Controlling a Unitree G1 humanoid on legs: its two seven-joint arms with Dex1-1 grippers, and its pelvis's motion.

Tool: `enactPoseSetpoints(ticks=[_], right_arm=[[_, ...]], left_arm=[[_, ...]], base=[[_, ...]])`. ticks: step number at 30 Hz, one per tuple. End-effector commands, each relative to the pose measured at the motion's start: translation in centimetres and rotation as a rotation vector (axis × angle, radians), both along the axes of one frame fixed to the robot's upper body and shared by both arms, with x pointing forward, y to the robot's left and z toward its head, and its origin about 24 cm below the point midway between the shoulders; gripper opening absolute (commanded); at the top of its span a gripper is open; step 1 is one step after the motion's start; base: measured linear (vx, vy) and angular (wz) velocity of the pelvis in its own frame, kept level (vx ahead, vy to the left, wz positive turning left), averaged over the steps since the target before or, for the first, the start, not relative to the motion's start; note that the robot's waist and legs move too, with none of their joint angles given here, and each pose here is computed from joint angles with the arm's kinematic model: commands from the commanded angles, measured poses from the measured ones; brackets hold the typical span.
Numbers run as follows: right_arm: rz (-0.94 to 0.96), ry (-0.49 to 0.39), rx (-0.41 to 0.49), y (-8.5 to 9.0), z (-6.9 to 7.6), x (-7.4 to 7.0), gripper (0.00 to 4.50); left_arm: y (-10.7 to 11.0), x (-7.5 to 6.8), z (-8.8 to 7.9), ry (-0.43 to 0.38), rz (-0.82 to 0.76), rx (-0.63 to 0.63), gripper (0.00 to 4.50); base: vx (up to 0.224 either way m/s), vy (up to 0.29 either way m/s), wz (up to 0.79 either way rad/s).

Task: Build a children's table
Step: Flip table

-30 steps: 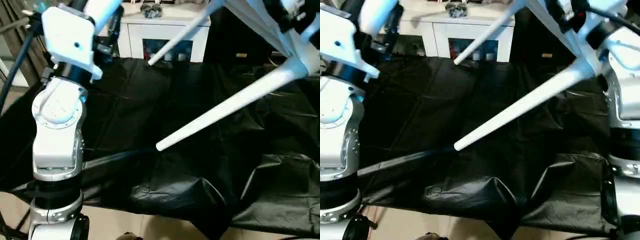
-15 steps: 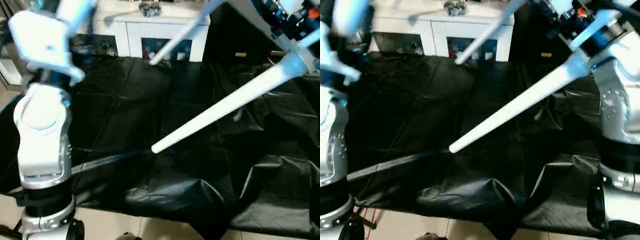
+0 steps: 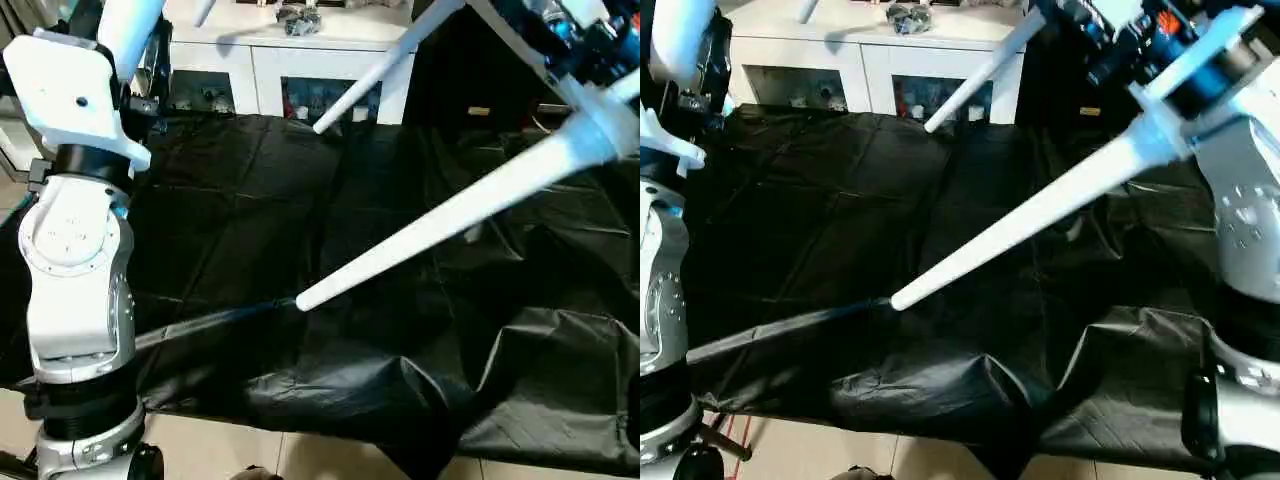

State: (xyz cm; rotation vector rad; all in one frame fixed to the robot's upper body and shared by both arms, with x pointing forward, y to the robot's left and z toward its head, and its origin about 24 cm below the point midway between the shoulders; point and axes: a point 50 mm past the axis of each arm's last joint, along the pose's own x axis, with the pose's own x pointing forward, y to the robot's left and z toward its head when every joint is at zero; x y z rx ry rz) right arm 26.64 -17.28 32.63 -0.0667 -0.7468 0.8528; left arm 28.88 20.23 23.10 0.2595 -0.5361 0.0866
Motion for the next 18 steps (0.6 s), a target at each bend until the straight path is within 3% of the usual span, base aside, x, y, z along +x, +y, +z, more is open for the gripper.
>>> enactPoseSetpoints(ticks=[1,5,9,14,18], right_arm=[[0.000,-0.045,-0.003,-0.3,0.9,-0.6,4.04],[-0.146,-0.046,-0.138,-0.3,0.2,0.1,4.29],[-0.020,-0.009,-0.083,0.3,-0.1,-0.4,4.50],[0.057,0.018,-0.082,0.7,-0.4,-1.3,4.50],[-0.061,0.029,-0.041,-0.9,-0.9,-0.8,4.50]], left_arm=[[1.1,1.3,-4.7,0.244,0.044,-0.099,2.28],[0.8,1.3,-4.5,0.246,0.036,-0.096,2.05],[0.7,1.4,-4.6,0.250,0.031,-0.100,1.84],[0.7,1.3,-4.8,0.257,0.030,-0.101,1.69],[0.9,1.3,-4.8,0.258,0.025,-0.090,1.68]], base=[[0.000,0.000,0.00],[0.000,0.000,0.00],[0.000,0.000,0.00],[0.000,0.000,0.00],[0.000,0.000,0.00]])
